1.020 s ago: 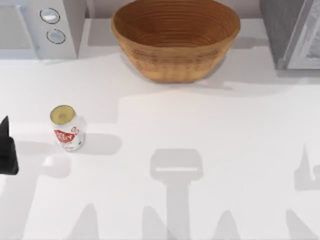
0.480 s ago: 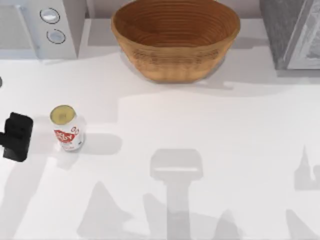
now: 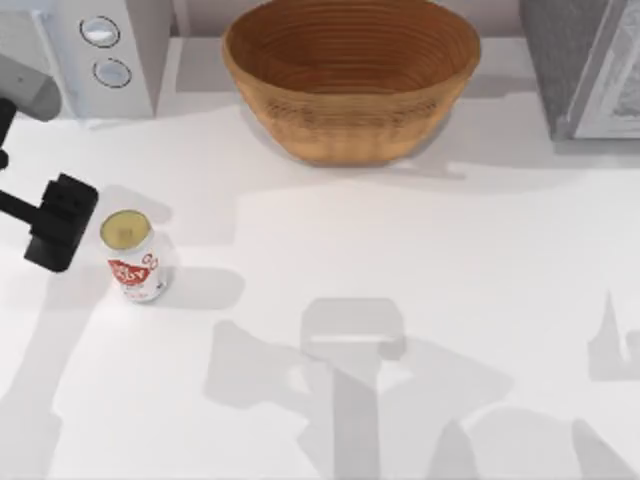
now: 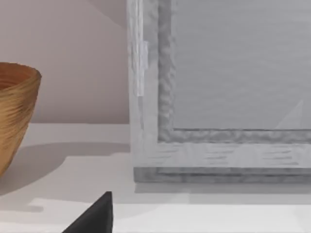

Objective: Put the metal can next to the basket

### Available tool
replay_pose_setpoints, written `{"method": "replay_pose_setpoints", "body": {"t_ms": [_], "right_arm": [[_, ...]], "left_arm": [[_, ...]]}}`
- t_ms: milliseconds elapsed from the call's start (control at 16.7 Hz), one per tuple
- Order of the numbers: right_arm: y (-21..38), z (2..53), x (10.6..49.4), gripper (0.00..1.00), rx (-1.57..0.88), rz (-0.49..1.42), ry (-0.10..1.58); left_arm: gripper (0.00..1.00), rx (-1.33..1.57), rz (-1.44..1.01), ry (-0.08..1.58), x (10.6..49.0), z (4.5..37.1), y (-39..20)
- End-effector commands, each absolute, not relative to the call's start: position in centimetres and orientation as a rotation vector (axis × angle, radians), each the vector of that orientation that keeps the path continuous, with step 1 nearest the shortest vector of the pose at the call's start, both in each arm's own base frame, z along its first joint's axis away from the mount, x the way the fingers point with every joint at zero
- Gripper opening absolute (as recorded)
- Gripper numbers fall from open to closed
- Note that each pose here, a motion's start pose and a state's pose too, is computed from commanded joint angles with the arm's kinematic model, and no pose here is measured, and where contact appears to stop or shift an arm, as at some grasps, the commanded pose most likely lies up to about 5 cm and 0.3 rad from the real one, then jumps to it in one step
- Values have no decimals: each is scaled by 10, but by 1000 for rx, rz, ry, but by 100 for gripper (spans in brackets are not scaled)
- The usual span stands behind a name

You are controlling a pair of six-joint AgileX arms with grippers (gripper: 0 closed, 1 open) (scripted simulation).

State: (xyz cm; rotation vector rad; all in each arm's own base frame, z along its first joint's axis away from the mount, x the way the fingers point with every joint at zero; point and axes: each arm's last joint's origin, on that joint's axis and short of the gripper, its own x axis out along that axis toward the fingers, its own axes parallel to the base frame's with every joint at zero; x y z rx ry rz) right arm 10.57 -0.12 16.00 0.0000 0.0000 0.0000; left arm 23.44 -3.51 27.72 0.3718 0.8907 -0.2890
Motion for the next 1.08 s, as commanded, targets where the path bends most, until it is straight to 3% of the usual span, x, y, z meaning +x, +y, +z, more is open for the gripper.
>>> {"method": "replay_pose_setpoints", "body": {"t_ms": [780,1080], "right_arm": [[-1,160,106,100,0,0,0],[-1,160,106,100,0,0,0]], "left_arm": [[100,579,-560,1377,340,235,-81],[100,627,-626,1473,366,218,-94]]}}
